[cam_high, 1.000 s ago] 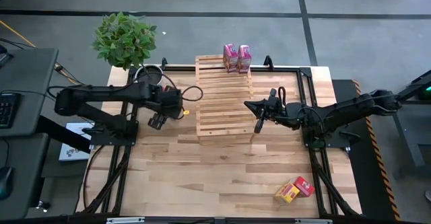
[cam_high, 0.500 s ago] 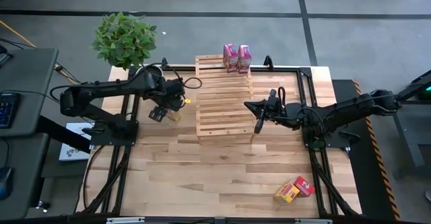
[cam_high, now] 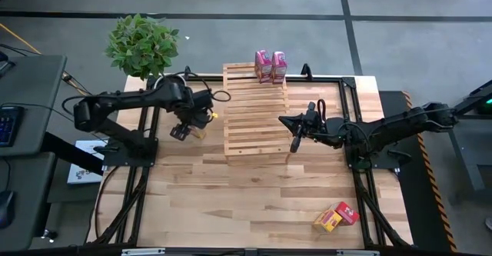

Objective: Stack cereal on shelf
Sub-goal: Put the top yellow cereal box on the shelf

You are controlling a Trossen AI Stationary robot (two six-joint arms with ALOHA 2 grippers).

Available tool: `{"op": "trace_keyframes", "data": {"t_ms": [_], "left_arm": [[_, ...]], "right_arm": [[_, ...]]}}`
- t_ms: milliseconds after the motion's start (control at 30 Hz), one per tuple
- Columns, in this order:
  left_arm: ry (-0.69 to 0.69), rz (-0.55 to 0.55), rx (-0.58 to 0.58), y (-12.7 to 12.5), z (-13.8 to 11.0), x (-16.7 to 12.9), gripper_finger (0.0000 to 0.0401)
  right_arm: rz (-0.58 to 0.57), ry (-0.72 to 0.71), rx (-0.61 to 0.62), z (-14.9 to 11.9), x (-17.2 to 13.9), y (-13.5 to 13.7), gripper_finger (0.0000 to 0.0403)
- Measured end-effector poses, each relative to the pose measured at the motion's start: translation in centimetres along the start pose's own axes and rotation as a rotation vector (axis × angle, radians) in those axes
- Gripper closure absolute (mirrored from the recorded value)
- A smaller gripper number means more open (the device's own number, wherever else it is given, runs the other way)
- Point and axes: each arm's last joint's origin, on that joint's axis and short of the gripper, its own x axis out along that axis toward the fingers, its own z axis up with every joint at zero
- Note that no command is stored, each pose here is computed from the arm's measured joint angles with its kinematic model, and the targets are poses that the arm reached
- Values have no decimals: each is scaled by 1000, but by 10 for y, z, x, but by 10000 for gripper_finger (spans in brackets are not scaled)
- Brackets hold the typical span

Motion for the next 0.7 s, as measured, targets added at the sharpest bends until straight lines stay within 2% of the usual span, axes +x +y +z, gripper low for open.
{"op": "trace_keyframes", "data": {"t_ms": [167,400,533,700], "left_arm": [[70,-36,-14,5,6,16,133],[90,-85,-19,7,11,28,142],[89,-84,-16,6,11,27,180],[83,-79,-26,2,12,19,248]], "right_arm": [[0,2,-1,0,0,0,402],[0,2,1,0,0,0,402],[0,2,1,0,0,0,402],[0,2,-1,0,0,0,402]]}}
